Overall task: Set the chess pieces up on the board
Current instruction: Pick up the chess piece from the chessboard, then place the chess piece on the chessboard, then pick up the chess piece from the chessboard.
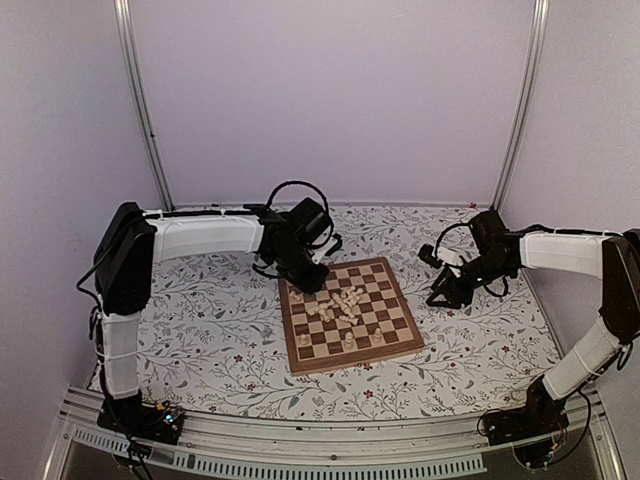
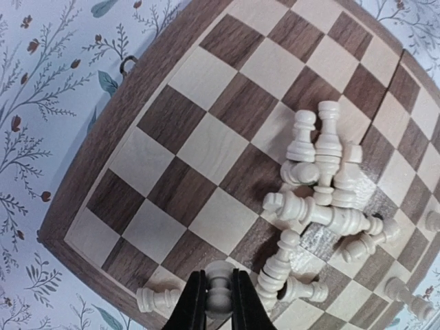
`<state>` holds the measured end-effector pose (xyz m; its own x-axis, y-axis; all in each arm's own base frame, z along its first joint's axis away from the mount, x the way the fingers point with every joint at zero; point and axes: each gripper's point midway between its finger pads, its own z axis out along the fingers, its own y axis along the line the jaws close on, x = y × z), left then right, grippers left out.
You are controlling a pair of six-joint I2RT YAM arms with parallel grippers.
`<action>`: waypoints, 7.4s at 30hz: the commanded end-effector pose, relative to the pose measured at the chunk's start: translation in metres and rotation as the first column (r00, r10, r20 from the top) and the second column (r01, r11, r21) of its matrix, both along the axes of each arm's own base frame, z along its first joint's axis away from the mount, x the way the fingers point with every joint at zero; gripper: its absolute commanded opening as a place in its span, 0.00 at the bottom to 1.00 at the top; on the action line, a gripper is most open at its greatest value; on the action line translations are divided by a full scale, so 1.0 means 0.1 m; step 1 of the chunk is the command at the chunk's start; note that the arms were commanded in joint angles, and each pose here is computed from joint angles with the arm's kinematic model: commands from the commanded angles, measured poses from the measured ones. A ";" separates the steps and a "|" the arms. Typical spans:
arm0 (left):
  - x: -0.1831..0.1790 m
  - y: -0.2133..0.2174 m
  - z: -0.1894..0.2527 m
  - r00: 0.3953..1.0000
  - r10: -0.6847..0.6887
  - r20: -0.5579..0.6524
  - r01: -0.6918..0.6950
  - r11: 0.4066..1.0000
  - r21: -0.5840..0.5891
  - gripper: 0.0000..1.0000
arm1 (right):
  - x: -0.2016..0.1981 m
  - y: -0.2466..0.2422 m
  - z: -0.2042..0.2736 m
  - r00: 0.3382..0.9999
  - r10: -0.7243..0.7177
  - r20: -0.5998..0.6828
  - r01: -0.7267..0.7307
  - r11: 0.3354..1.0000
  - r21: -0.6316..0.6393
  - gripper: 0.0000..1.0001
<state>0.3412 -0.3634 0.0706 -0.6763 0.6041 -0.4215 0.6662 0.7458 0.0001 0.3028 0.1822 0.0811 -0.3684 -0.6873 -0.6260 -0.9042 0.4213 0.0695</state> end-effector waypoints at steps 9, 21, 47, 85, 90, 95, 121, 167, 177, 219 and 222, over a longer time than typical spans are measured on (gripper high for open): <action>-0.81 -0.09 0.29 0.983 -0.159 -0.092 0.151 0.985 -0.083 0.05 | -0.04 0.02 -0.03 1.000 0.019 -0.003 -0.019 1.000 -0.005 0.52; -1.19 -0.16 0.00 0.954 -0.244 -0.176 0.246 0.969 -0.007 0.06 | -0.05 0.03 0.02 1.000 0.025 0.011 -0.025 1.000 0.000 0.53; -1.18 -0.18 -0.27 0.943 -0.258 -0.209 0.280 0.956 0.088 0.14 | -0.06 0.03 0.01 1.000 0.027 0.008 -0.027 1.000 -0.003 0.53; -0.10 -0.73 0.59 0.983 -0.171 0.072 0.174 0.984 -0.044 0.37 | -0.07 0.03 -0.07 0.999 0.034 -0.018 -0.034 0.999 -0.011 0.54; 0.06 -0.73 0.38 0.990 -0.136 0.032 0.137 0.990 -0.036 0.38 | -0.07 0.03 -0.07 0.999 0.033 -0.015 -0.034 0.999 -0.014 0.54; 0.08 -0.65 0.22 0.994 -0.109 -0.015 0.109 0.993 -0.037 0.37 | -0.07 0.03 -0.09 0.999 0.036 -0.021 -0.036 0.999 -0.016 0.54; 0.06 -0.54 -0.18 0.991 -0.086 -0.103 0.085 0.996 -0.017 0.27 | -0.09 0.03 -0.16 0.998 0.044 -0.042 -0.045 0.999 -0.026 0.54; 0.12 -0.63 0.40 0.978 -0.206 0.036 0.209 0.959 -0.190 0.06 | 0.25 0.56 0.82 0.997 0.007 -0.071 0.014 0.956 0.294 0.57; 0.15 -0.75 0.60 0.989 -0.143 0.038 0.148 0.943 -0.297 0.06 | 0.53 1.04 0.66 0.829 0.139 -0.541 0.169 0.861 0.480 0.56; -0.07 -0.90 0.63 0.985 -0.172 -0.029 0.149 0.915 -0.374 0.06 | 0.61 1.42 0.47 0.730 0.205 -0.652 0.216 0.836 0.505 0.35; -0.08 -0.91 0.60 0.983 -0.178 -0.040 0.150 0.916 -0.373 0.06 | 0.62 1.41 0.49 0.735 0.208 -0.645 0.213 0.833 0.511 0.35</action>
